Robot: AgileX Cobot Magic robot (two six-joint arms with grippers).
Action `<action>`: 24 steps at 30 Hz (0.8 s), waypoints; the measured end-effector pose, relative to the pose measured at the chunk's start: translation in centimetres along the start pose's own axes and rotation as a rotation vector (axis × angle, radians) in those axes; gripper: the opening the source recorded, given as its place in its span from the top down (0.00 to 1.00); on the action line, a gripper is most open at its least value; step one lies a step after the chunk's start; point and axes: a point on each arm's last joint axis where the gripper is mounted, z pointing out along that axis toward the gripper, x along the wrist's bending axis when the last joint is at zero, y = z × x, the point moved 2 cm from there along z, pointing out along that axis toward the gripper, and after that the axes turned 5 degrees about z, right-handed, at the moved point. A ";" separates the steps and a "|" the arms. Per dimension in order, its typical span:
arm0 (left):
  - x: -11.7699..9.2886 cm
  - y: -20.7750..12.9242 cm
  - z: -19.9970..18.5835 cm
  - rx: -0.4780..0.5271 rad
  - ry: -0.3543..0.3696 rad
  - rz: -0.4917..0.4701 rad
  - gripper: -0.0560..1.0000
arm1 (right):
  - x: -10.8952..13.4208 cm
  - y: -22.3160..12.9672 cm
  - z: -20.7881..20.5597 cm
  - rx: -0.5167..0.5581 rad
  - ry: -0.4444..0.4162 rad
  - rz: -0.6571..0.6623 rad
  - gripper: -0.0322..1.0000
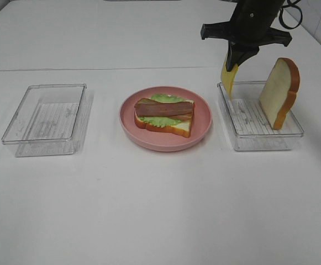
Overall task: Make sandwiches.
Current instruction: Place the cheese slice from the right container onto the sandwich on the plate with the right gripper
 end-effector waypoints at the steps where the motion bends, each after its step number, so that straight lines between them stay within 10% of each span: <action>1: 0.0 0.0 0.0 0.000 0.000 0.000 0.02 | 0.2 -0.4 -1.1 -0.006 0.021 0.006 0.97; 10: 0.0 0.0 0.0 0.000 0.000 0.000 0.02 | 1.0 -3.1 -2.8 -0.038 0.164 0.034 0.97; 20: 0.0 0.0 0.0 0.000 0.000 0.000 0.02 | 5.8 -5.4 -1.3 -0.055 0.578 0.023 0.97; 24: 0.0 0.0 0.0 0.000 0.000 0.000 0.02 | 7.7 -5.7 0.0 -0.061 0.611 0.022 0.97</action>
